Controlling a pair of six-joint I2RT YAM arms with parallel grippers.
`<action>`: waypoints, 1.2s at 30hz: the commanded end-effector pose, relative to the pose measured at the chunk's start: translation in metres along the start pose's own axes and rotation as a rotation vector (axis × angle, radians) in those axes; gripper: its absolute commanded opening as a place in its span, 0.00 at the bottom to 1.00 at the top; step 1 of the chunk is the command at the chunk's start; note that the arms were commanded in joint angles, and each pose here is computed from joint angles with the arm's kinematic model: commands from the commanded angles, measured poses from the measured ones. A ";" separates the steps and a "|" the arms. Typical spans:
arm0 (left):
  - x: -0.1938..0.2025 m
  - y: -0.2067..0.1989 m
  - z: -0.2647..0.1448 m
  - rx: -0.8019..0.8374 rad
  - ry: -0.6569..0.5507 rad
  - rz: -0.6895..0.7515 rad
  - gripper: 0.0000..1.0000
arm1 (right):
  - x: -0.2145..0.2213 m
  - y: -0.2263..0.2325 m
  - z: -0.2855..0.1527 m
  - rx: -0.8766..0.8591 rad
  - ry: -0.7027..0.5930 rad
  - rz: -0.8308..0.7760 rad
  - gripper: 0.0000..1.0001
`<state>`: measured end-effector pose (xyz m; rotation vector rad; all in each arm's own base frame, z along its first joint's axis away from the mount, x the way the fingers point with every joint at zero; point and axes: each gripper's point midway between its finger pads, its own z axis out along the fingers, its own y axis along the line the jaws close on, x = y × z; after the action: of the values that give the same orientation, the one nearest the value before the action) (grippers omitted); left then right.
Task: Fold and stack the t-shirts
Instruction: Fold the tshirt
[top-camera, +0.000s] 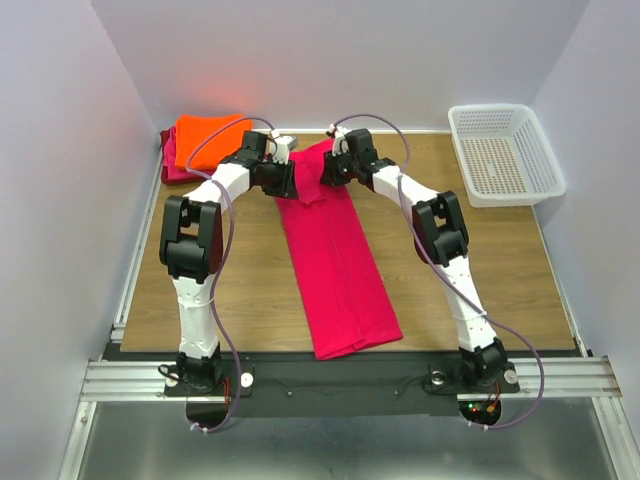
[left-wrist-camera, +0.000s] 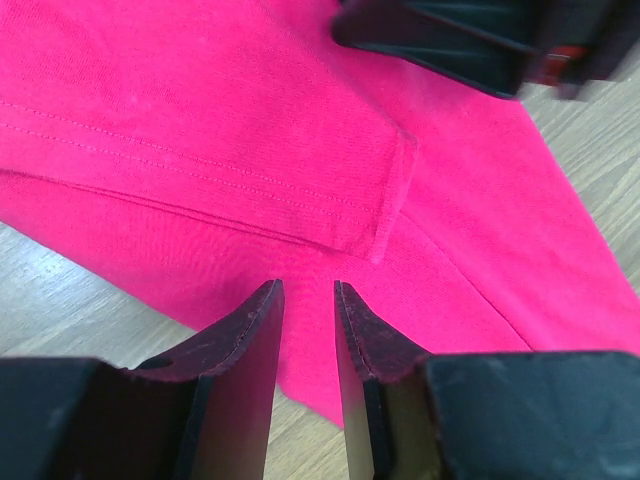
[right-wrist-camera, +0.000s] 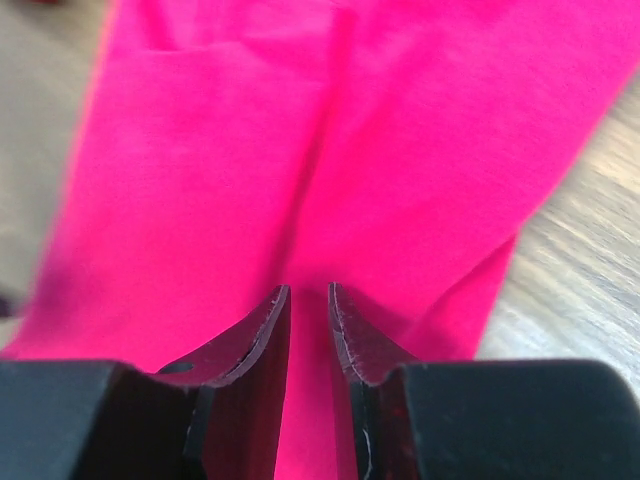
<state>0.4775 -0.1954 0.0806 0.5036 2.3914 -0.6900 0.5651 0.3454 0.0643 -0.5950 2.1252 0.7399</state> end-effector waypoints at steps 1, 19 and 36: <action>-0.007 -0.004 -0.009 0.002 -0.021 0.014 0.39 | -0.014 -0.030 0.016 0.112 -0.098 0.014 0.27; -0.018 -0.001 -0.004 0.002 -0.030 0.021 0.39 | -0.003 -0.124 -0.032 0.309 -0.111 0.269 0.36; -0.035 -0.051 0.013 0.135 -0.098 0.013 0.31 | -0.056 -0.062 -0.087 0.124 -0.155 0.128 0.45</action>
<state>0.4778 -0.2245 0.0918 0.5291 2.3360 -0.7696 0.5973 0.2443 0.0960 -0.2651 2.1416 0.6641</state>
